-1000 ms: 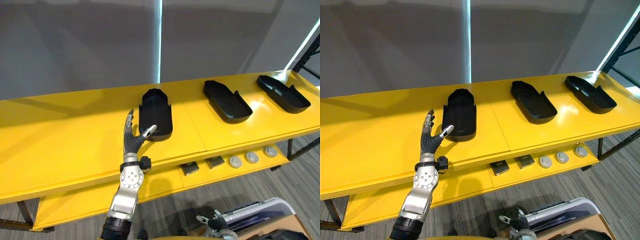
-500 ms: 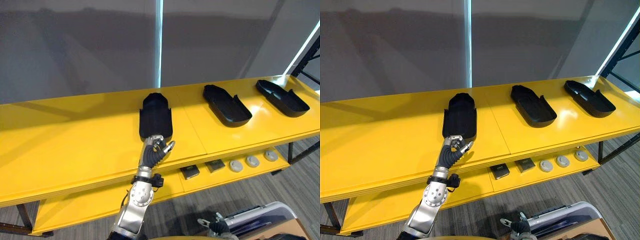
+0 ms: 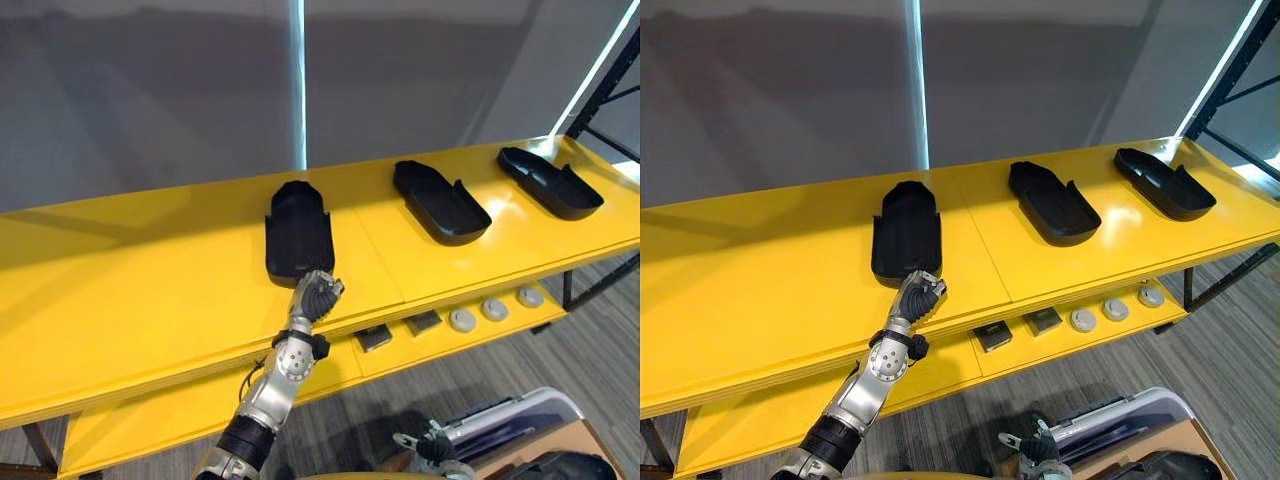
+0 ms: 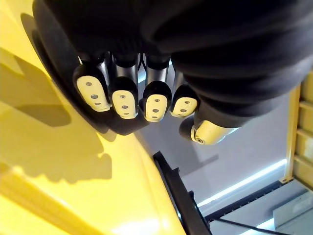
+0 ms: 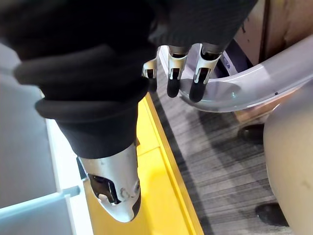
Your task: Walk over and take plastic housings, then place them on the shelf
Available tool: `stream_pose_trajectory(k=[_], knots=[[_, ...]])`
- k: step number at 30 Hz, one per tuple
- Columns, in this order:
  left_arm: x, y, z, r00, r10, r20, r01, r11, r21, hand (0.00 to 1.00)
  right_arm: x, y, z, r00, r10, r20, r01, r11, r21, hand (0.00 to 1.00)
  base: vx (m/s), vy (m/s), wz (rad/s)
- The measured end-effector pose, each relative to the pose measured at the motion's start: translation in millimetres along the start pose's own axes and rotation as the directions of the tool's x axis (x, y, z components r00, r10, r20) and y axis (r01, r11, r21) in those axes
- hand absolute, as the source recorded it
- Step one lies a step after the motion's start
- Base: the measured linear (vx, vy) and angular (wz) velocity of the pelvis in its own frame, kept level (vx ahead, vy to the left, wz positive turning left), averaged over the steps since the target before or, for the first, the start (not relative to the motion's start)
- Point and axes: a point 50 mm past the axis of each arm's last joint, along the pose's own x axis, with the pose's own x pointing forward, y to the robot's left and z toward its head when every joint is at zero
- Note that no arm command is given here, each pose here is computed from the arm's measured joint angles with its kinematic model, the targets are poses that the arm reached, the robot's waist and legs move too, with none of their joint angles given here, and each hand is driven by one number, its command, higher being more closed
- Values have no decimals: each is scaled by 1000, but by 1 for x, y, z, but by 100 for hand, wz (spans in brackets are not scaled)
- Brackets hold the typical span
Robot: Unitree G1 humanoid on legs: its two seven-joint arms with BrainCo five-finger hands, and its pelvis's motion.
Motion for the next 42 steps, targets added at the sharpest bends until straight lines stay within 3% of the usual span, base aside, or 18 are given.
stream_pose_trajectory(k=[14,26,33,36,39,41,42], knots=[[22,21,-5,998,58,-11,-57,995,76,100,3,2,9,1000,6,26,-6,1000,-1,0,-42,0,-7],[23,24,1,998,65,12,-66,997,44,100,3,2,9,1000,4,24,-4,1000,-2,0,-2,0,2],[5,63,55,935,212,285,-191,976,-100,100,4,1,7,1000,2,13,-2,1000,-6,0,-22,3,18],[-21,108,80,825,397,403,-326,916,-235,100,6,-2,6,1000,-2,-5,1,1000,-17,0,-21,9,17],[-42,145,80,731,546,409,-445,836,-321,100,5,-4,2,1000,-7,-21,6,1000,-23,0,-18,-1,17],[-70,182,59,624,713,321,-610,701,-369,100,5,-6,-1,999,-12,-39,11,1000,-27,0,-18,-17,42],[-78,190,51,596,749,290,-653,662,-368,100,5,-6,-2,999,-12,-41,11,1000,-27,0,-38,-22,46]])
